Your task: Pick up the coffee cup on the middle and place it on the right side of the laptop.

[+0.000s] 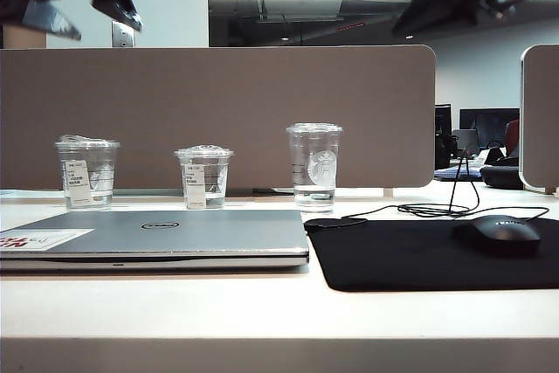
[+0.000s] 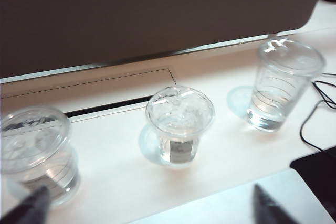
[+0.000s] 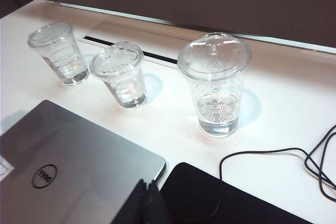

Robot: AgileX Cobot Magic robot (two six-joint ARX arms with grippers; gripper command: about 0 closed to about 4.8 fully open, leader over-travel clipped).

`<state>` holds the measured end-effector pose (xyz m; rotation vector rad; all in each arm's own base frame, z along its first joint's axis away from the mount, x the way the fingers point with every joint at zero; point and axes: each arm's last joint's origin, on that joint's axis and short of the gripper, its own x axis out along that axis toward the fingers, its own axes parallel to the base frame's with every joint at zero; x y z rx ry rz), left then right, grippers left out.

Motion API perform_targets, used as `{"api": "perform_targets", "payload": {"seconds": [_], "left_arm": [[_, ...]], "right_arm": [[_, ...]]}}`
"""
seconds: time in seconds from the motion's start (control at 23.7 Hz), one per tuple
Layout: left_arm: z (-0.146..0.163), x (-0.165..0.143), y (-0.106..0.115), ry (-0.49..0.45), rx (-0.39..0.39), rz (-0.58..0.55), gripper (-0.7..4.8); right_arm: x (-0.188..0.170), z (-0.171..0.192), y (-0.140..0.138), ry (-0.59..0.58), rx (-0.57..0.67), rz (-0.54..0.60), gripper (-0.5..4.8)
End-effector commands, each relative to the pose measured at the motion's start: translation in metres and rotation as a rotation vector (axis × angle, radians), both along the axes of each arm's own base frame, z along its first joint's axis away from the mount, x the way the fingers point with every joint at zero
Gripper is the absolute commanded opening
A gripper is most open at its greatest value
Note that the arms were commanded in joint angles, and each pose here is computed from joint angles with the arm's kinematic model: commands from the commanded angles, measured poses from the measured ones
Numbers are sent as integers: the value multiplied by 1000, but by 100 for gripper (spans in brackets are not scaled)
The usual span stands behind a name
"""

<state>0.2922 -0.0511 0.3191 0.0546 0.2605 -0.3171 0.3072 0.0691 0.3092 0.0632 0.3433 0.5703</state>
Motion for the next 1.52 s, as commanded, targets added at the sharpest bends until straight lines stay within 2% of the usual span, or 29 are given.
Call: {"api": "perform_targets", "payload": {"seconds": [0.04, 0.25, 0.38, 0.68, 0.84, 1.35, 1.52], "left_arm": [[-19, 22, -8, 22, -29, -7, 479], [-68, 63, -17, 48, -60, -7, 479], [-103, 98, -28, 125, -65, -52, 479], [-118, 137, -47, 137, -56, -83, 479], [-128, 158, -55, 178, -33, -57, 479], [-161, 195, -68, 196, -16, -42, 479], [-165, 198, -69, 158, -20, -31, 479]], "right_arm": [[16, -2, 7, -79, 13, 13, -5], [39, -5, 11, -99, 14, 5, -5], [51, -10, 12, -111, 0, -53, -5], [63, -20, 14, -123, -1, -63, -5], [68, -29, 15, -110, -7, -72, -5], [78, -40, 8, -92, -21, -110, -5], [78, -42, 7, -76, -25, -113, -5]]}}
